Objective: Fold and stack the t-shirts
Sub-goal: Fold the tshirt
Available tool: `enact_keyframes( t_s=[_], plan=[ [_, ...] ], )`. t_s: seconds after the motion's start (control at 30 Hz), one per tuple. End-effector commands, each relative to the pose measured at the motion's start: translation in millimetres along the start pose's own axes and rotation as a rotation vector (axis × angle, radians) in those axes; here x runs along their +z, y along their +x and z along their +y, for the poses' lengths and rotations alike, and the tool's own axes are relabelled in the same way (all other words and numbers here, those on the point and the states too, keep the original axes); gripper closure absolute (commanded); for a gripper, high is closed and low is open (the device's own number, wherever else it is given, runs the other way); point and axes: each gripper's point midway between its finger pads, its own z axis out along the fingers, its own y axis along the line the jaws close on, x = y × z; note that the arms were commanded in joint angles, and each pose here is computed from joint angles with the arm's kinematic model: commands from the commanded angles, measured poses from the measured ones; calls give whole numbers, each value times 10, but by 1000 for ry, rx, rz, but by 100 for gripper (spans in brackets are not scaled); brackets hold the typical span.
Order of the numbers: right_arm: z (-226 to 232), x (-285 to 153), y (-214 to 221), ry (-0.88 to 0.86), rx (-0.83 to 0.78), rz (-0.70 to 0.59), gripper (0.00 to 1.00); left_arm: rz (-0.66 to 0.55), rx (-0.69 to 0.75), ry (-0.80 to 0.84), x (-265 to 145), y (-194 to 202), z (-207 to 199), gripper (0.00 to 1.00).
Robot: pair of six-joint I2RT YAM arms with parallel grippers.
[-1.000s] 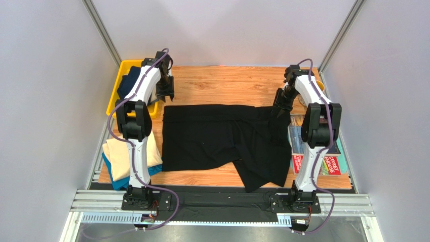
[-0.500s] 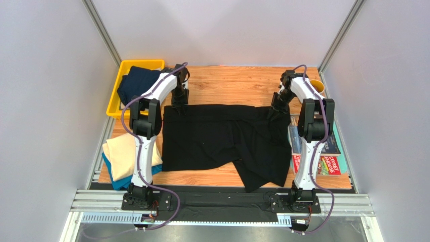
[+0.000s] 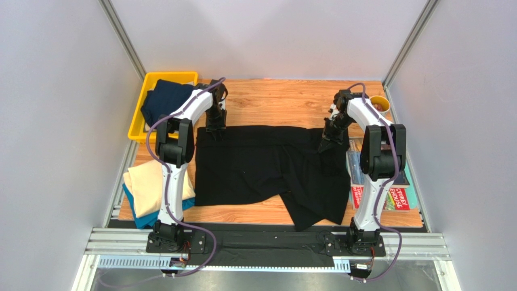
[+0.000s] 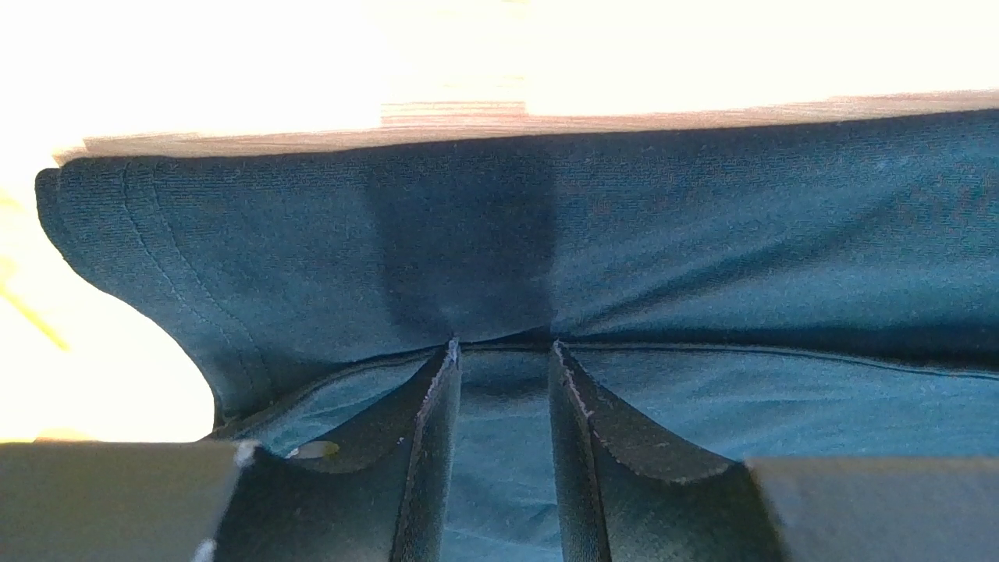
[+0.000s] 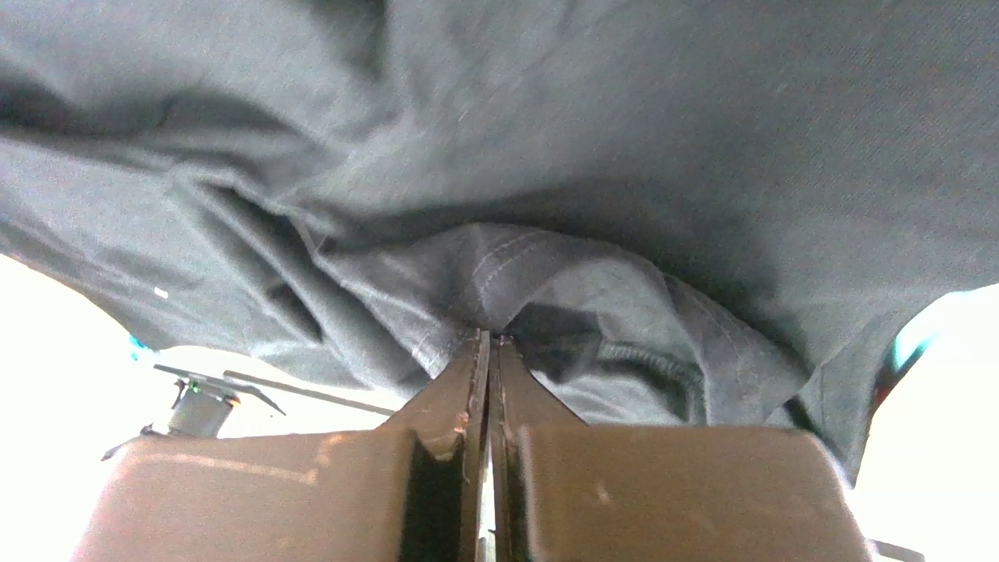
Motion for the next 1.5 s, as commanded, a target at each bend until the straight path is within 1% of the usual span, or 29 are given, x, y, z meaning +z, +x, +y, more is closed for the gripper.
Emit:
enact_keyframes(
  t_s=[0.0,0.13,0.2,0.23,0.27,0.33,0.43,0.47,0.53,0.57,0.63,0.67,0.83,0.9,0.93,1.1,1.17,1.33,1.47],
  plan=[
    [153,-193,188,-31,-51,0,100,-31,-8,9,-99,-48,-28,60],
    [242,-266,387,-17,-82,31,100,-38,-6,3,-113,-65,-18,60],
    [282,-265,511,0,-92,61,98,-40,-5,-1,-110,-79,-12,60],
    [276,-241,570,11,-89,79,95,-38,-5,0,-101,-80,-15,60],
    [283,-216,617,13,-84,96,86,-38,-3,2,-102,-80,-25,60],
    [294,-147,757,25,-82,141,85,-37,-5,4,-94,-92,-26,60],
    [348,-114,901,19,-96,174,92,-41,0,1,-114,-102,-19,61],
    [347,-97,957,21,-94,187,99,-38,1,0,-109,-96,-17,60],
    [370,-110,1004,23,-99,185,100,-39,7,-8,-108,-96,0,61],
    [376,-121,997,25,-105,173,96,-39,10,-10,-108,-96,4,61],
    [382,-184,904,38,-130,103,84,-35,12,-14,-99,-88,12,61],
    [372,-214,860,53,-139,79,73,-35,15,-12,-99,-87,11,60],
    [401,-473,538,96,-172,-90,66,-35,18,-11,-103,-87,9,61],
    [344,-501,417,122,-177,-133,62,-36,21,-12,-115,-85,14,61],
    [308,-471,369,136,-174,-137,58,-35,22,-12,-108,-80,16,61],
    [183,-282,121,164,-167,-159,58,-31,29,-18,-106,-54,33,61],
    [153,-183,52,178,-161,-150,57,-29,35,-20,-111,-36,43,61],
    [156,-48,-126,169,-147,-156,57,-26,39,-21,-129,6,55,61],
    [203,-22,-249,163,-148,-167,57,-17,41,-23,-123,70,71,61]
  ],
)
